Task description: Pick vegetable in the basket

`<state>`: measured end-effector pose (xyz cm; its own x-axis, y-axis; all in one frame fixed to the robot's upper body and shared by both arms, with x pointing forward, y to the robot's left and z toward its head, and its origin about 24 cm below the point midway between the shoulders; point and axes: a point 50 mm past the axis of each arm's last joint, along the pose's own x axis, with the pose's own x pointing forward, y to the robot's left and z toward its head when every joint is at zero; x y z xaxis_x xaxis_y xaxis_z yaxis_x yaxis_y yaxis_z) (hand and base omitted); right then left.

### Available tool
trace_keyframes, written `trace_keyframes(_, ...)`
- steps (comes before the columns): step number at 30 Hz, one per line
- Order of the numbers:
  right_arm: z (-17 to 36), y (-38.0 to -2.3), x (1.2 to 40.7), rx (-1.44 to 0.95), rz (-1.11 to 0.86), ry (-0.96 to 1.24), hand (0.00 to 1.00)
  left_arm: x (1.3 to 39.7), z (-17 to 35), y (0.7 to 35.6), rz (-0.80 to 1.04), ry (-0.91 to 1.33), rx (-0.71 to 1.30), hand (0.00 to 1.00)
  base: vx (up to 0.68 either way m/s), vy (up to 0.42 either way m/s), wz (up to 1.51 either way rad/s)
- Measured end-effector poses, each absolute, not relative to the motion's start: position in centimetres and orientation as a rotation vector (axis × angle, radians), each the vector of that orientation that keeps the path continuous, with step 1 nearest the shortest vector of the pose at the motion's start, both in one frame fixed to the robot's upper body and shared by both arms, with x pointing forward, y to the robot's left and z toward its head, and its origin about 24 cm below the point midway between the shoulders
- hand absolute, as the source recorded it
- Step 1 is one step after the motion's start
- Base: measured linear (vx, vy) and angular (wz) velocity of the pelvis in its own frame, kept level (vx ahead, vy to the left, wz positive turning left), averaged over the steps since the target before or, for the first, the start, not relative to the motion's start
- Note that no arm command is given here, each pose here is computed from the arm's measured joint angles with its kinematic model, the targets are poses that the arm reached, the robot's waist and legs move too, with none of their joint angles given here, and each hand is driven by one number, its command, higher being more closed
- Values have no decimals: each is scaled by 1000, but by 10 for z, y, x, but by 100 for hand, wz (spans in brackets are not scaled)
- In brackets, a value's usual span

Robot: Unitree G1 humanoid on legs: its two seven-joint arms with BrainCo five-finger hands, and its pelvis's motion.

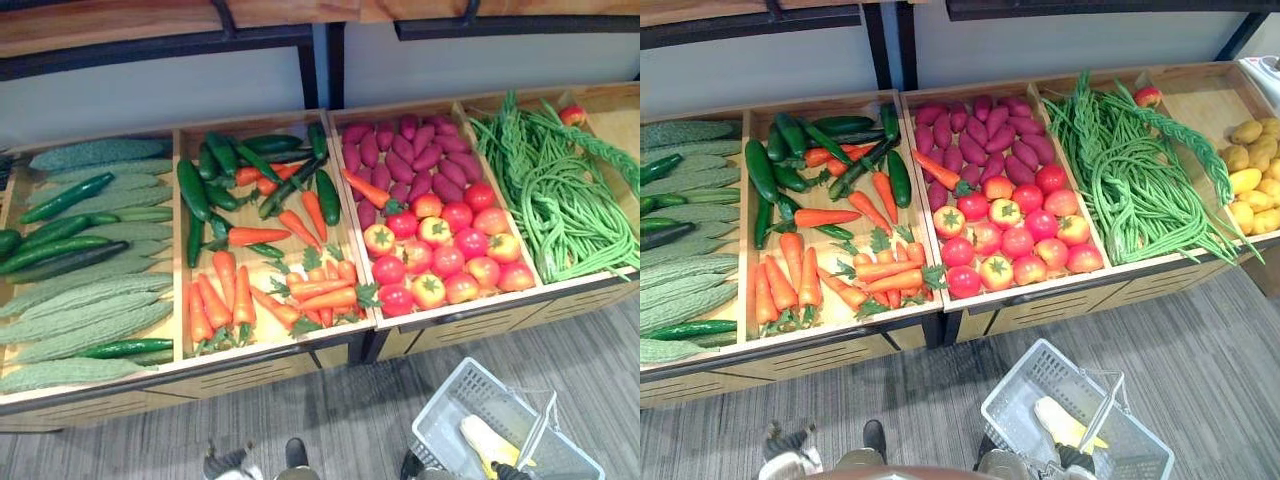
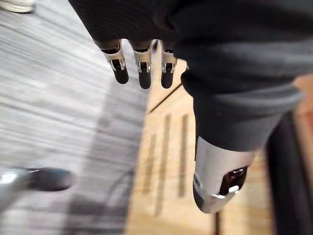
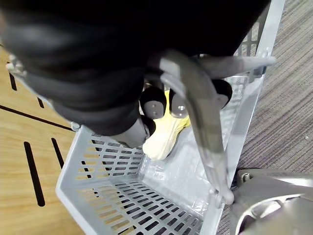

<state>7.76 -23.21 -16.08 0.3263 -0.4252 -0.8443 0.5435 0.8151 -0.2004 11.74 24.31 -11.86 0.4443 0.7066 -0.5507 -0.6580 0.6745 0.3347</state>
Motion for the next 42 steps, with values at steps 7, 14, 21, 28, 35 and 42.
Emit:
trace_keyframes(7,-161,-227,77,71,-591,1049,100,169,-27,261,969,196,407,0,-42,-3,0)
trace_keyframes(14,-160,-225,78,66,-567,1035,100,190,43,275,929,-161,720,0,-13,-4,-8)
trace_keyframes(21,-159,-226,79,67,-533,1025,100,214,56,272,557,-268,1030,0,9,-3,-15)
trace_keyframes(28,-158,-226,83,48,-489,1008,100,225,31,272,264,-161,1208,0,24,3,-27)
trace_keyframes(35,-155,-228,90,-3,-418,987,100,244,14,260,17,-95,1306,0,6,-12,-25)
trace_keyframes(42,-152,-228,94,-28,-392,962,100,255,6,240,-119,-104,1310,0,-28,-32,-8)
